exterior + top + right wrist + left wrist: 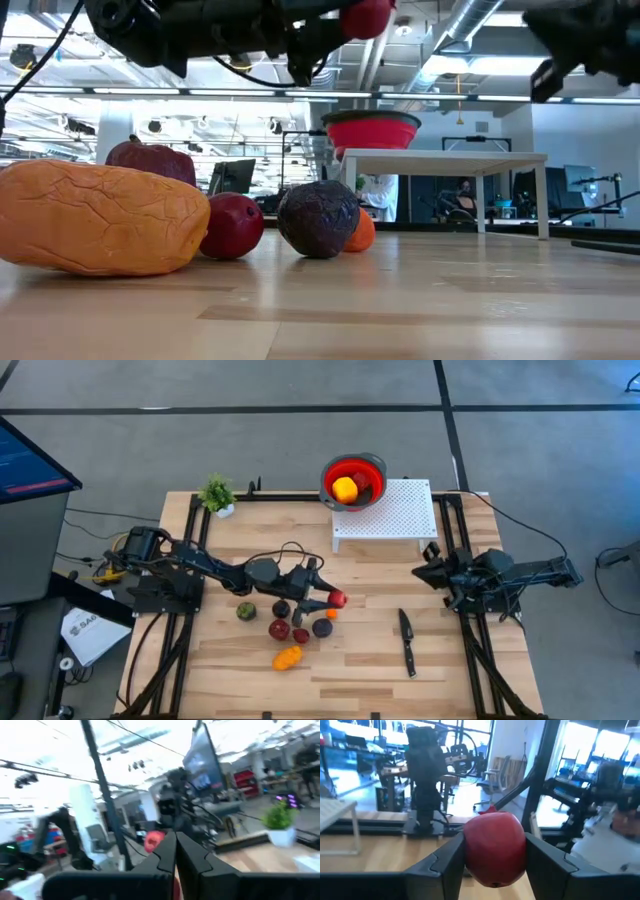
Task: Pick & Place Fruit
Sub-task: Put the pomegranate into the red strainer bowl
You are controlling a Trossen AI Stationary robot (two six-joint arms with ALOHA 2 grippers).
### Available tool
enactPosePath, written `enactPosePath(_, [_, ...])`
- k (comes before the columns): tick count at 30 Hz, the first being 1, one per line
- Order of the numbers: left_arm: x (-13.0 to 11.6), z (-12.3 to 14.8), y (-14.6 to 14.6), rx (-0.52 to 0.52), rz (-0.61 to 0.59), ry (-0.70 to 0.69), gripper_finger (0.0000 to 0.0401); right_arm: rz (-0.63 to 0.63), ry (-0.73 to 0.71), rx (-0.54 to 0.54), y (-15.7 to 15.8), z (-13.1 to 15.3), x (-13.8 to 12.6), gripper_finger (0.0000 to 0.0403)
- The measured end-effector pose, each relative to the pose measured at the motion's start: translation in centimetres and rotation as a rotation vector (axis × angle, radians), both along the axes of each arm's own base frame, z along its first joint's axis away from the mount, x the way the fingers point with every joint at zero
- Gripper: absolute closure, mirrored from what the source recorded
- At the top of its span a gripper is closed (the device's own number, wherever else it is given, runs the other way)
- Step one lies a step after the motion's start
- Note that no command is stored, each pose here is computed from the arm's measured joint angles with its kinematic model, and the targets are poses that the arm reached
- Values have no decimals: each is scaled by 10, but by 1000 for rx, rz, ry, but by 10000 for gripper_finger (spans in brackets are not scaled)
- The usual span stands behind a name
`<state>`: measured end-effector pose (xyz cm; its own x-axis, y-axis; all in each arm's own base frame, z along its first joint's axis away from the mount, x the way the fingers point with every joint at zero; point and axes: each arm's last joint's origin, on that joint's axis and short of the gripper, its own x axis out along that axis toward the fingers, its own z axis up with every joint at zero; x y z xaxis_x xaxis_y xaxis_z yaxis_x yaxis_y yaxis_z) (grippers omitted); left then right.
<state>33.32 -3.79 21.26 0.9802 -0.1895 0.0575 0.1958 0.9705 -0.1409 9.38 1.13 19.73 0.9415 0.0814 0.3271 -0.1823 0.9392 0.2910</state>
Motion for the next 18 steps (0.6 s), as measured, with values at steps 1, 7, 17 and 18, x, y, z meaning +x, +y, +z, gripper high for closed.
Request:
enactPosePath(1, [0, 0, 1, -23, 2, 3, 228, 22, -17, 0, 2, 2, 0, 397])
enactPosePath(7, [-1, -6, 21, -102, 61, 36, 230, -64, 132, -54, 13, -9, 25, 396])
enactPosePath(17, [-9, -20, 56, -252, 85, 114, 227, -197, 369, -396, 23, 19, 117, 265])
enactPosePath(18, [-9, -20, 58, -254, 76, 119, 227, -194, 385, -445, 24, 23, 127, 245])
